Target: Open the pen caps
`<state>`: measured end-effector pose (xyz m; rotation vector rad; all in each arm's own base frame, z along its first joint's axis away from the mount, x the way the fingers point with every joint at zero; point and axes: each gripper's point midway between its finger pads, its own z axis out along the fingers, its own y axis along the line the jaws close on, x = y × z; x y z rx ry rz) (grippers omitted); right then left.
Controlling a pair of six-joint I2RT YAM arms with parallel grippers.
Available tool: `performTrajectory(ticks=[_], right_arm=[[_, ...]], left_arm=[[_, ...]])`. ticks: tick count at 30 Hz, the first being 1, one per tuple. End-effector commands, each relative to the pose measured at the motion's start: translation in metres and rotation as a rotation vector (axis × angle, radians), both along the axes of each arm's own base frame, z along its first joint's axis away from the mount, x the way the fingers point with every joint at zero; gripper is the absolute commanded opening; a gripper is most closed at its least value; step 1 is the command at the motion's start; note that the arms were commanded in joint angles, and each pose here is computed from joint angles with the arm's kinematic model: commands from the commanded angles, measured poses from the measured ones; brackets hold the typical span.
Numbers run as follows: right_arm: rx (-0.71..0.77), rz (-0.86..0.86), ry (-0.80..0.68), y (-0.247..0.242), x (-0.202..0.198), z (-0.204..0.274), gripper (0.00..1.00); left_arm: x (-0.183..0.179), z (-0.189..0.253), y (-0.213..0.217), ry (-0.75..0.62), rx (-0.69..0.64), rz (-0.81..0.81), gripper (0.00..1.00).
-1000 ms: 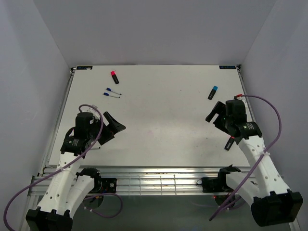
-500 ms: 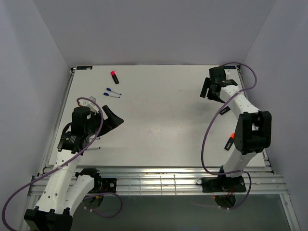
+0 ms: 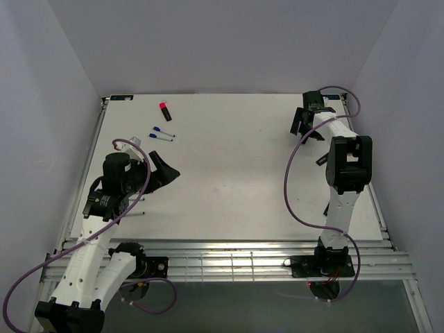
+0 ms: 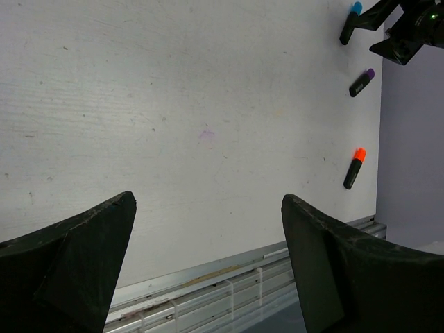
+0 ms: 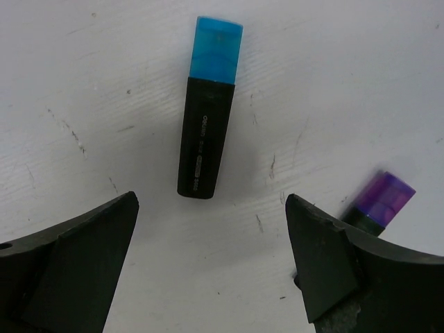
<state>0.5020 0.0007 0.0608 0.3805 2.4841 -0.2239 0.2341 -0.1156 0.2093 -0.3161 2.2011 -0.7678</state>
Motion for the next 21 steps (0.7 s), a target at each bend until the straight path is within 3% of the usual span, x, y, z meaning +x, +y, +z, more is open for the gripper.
performTrajectory(ticks=[1,16,21], right_arm=[[0.023,0.008,-0.073,0.001,0.029,0.01,0.92],[0.037,-0.042,-0.016,-0.002,0.037,-0.028,0.75],[0.043,-0.055,0.023,-0.001,0.023,-0.042,0.57]], left_arm=[[0.004,0.022,-0.002,-0.072,-0.005,-0.02,0.96],[0.008,0.018,0.0,-0.066,0.011,-0.013,0.96],[0.006,0.016,-0.002,-0.06,0.001,-0.019,0.96]])
